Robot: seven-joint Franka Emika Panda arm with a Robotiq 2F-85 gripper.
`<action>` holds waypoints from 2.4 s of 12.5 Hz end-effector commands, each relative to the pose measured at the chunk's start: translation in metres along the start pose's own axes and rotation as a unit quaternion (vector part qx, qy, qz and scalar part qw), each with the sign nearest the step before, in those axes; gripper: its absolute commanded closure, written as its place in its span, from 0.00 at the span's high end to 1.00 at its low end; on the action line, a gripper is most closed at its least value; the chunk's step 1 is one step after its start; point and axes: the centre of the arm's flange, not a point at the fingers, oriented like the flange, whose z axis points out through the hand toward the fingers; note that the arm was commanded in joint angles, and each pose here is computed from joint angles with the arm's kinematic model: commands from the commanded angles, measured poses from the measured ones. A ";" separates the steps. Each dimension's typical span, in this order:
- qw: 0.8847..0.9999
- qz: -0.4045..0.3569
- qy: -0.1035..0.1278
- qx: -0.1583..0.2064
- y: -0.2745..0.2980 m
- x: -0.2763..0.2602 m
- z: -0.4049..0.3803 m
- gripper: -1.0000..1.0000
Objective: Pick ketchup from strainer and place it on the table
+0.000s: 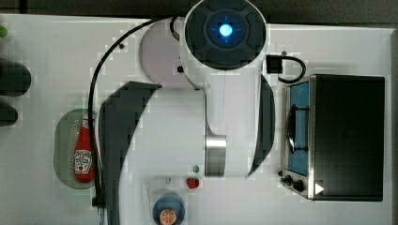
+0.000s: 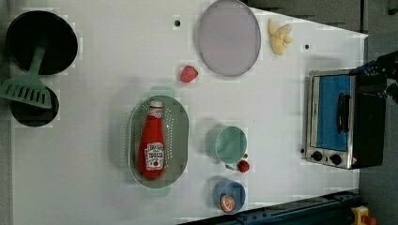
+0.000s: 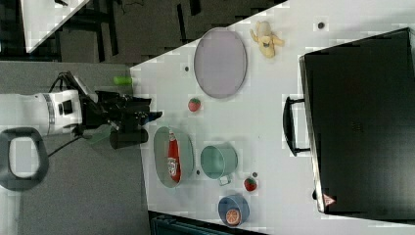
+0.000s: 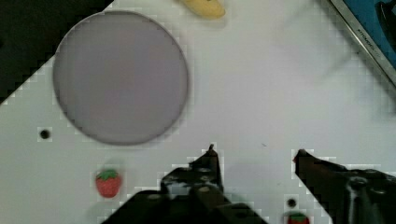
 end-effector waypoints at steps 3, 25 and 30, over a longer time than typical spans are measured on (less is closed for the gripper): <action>1.000 0.021 -0.006 0.005 0.080 -0.053 -0.017 1.00; 0.937 -0.346 -0.037 0.028 -0.173 -0.364 0.193 1.00; 0.937 -0.340 -0.067 0.036 -0.174 -0.375 0.268 1.00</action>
